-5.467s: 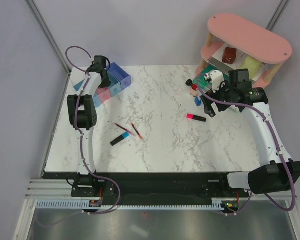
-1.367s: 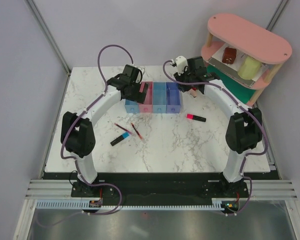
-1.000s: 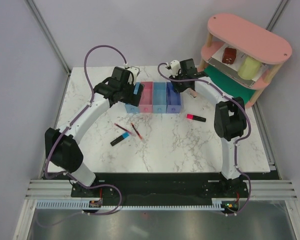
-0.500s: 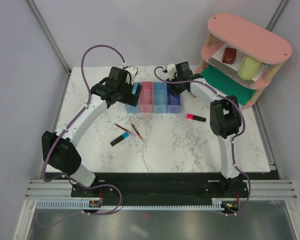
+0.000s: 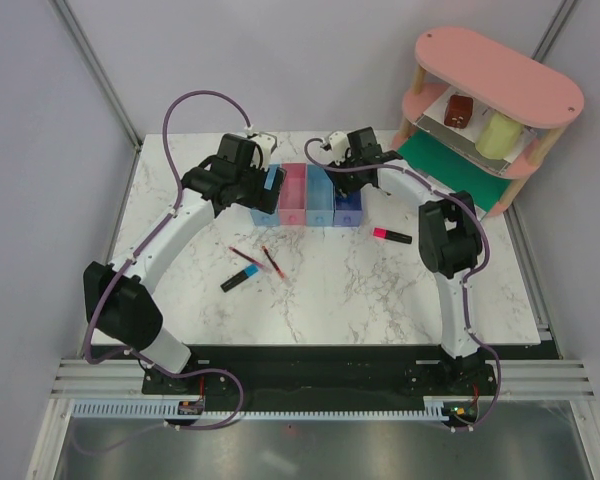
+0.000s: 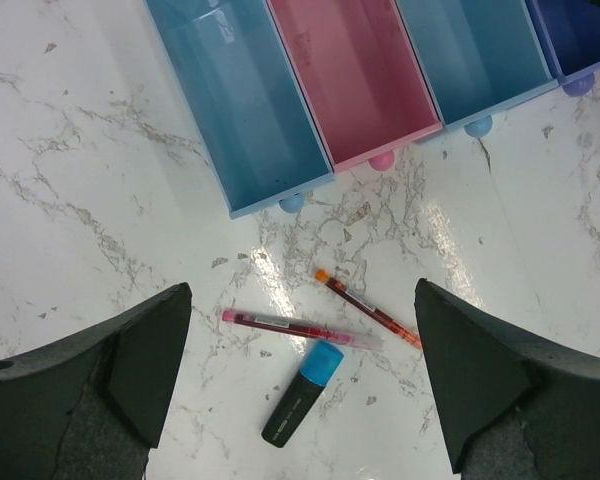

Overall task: Sort the stationery into containers
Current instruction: Place the stationery in the storage box.

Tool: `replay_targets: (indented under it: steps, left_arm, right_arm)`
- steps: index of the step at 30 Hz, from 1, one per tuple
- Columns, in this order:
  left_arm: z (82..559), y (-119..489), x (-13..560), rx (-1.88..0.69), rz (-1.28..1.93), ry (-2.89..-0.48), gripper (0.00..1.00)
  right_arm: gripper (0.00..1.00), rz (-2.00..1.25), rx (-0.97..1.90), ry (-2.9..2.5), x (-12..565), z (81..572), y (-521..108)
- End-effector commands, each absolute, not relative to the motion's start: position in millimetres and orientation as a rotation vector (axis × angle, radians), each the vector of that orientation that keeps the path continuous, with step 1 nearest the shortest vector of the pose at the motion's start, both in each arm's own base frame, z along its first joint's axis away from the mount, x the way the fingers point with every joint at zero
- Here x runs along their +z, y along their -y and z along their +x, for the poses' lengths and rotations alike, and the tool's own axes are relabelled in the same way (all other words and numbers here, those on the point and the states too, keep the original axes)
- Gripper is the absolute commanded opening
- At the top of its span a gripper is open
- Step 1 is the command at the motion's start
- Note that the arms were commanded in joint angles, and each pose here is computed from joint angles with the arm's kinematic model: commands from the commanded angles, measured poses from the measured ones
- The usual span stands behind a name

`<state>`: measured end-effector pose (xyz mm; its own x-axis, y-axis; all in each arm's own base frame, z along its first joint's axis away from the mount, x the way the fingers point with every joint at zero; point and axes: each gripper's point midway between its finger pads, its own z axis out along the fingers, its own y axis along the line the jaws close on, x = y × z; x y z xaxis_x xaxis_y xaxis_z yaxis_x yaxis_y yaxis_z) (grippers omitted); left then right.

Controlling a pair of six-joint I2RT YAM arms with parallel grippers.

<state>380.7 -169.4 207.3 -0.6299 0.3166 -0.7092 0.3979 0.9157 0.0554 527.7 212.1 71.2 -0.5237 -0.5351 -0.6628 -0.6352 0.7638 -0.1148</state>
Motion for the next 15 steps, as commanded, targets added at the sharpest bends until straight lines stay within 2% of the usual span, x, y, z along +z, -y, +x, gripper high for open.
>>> replay_targets:
  steps: [1, 11, 15]
  left_arm:
    - [377.1, 171.7, 224.1, -0.173, 0.542, -2.244, 1.0]
    - [369.1, 177.2, 227.1, -0.228, 0.57, -2.232, 1.0]
    - [366.4, 179.7, 230.4, -0.244, 0.601, -2.217, 1.0]
  right_arm:
    - [0.61, -0.867, 0.147, -2.179, 110.7, 525.3, -207.7]
    - [0.58, -0.867, 0.059, -2.017, 204.7, 510.1, -191.5]
    - [0.57, -0.852, -0.08, -1.994, 213.8, 521.5, -171.4]
